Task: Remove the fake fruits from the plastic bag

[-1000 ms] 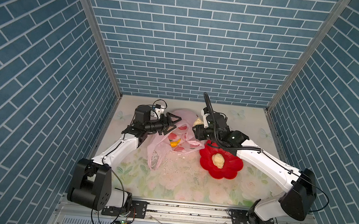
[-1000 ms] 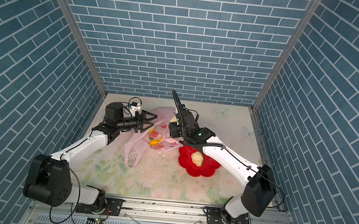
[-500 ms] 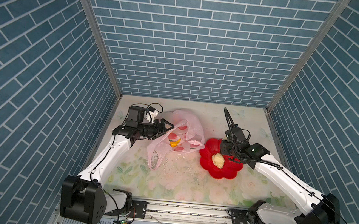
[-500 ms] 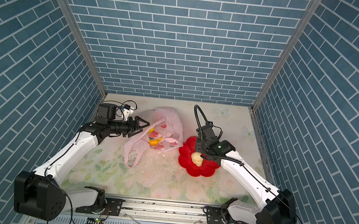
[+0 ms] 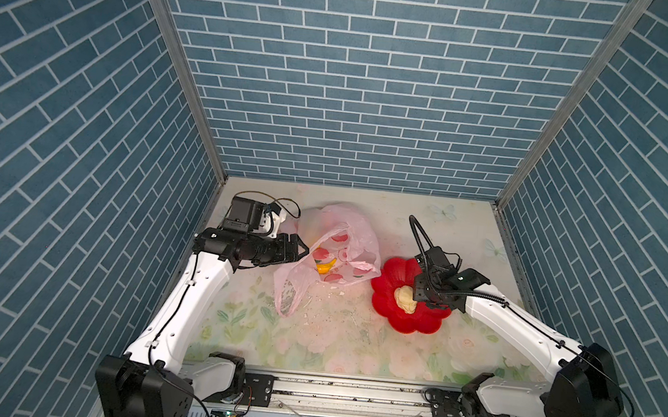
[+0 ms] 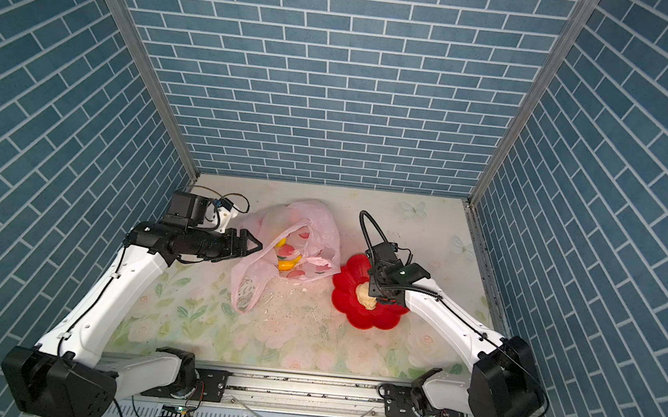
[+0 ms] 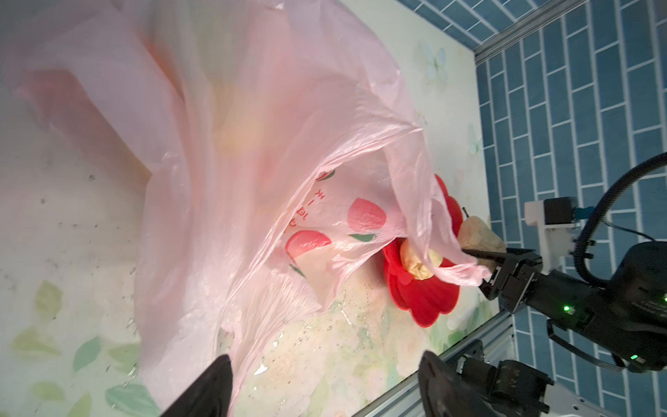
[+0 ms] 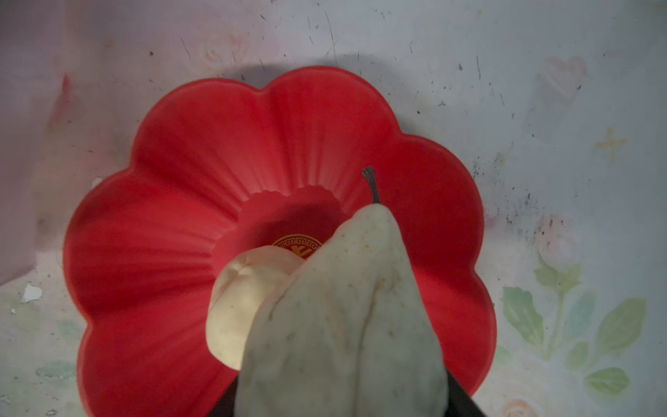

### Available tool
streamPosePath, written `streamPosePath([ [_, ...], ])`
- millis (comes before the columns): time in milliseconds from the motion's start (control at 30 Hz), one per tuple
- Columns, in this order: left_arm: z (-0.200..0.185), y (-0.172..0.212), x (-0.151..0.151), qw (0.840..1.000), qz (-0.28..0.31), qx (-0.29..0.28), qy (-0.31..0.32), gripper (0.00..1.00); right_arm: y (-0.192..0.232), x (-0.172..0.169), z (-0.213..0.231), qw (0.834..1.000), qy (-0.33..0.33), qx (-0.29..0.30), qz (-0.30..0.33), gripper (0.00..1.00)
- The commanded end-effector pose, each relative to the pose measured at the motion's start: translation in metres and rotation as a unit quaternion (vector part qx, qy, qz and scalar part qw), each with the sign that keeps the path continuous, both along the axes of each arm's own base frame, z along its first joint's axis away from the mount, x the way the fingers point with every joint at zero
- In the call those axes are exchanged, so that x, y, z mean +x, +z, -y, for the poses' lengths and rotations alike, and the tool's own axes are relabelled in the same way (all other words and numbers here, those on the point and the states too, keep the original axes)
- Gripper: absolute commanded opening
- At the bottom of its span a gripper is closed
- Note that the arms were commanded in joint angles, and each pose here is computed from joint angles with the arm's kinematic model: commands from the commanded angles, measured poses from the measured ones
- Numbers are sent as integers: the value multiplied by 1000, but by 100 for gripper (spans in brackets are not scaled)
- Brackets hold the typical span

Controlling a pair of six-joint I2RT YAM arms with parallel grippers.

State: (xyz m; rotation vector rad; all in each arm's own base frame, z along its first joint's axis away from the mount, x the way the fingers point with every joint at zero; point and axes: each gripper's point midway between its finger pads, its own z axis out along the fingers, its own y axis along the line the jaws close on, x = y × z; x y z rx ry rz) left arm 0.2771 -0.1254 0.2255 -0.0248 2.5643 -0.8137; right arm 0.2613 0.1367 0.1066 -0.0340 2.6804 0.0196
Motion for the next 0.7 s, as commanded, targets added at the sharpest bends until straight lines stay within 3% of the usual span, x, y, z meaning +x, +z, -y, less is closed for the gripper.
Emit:
streamPosePath([
  [0, -14, -28, -21, 998, -46, 48, -6, 82, -15, -4, 3, 1000, -21, 6, -21, 46],
  [300, -21, -58, -36, 995, -79, 61, 7, 82, -30, -8, 7, 999, -30, 4, -39, 47],
  [667, -14, -69, -29, 995, -87, 43, 6, 82, -38, -4, 8, 998, -33, 5, -47, 47],
])
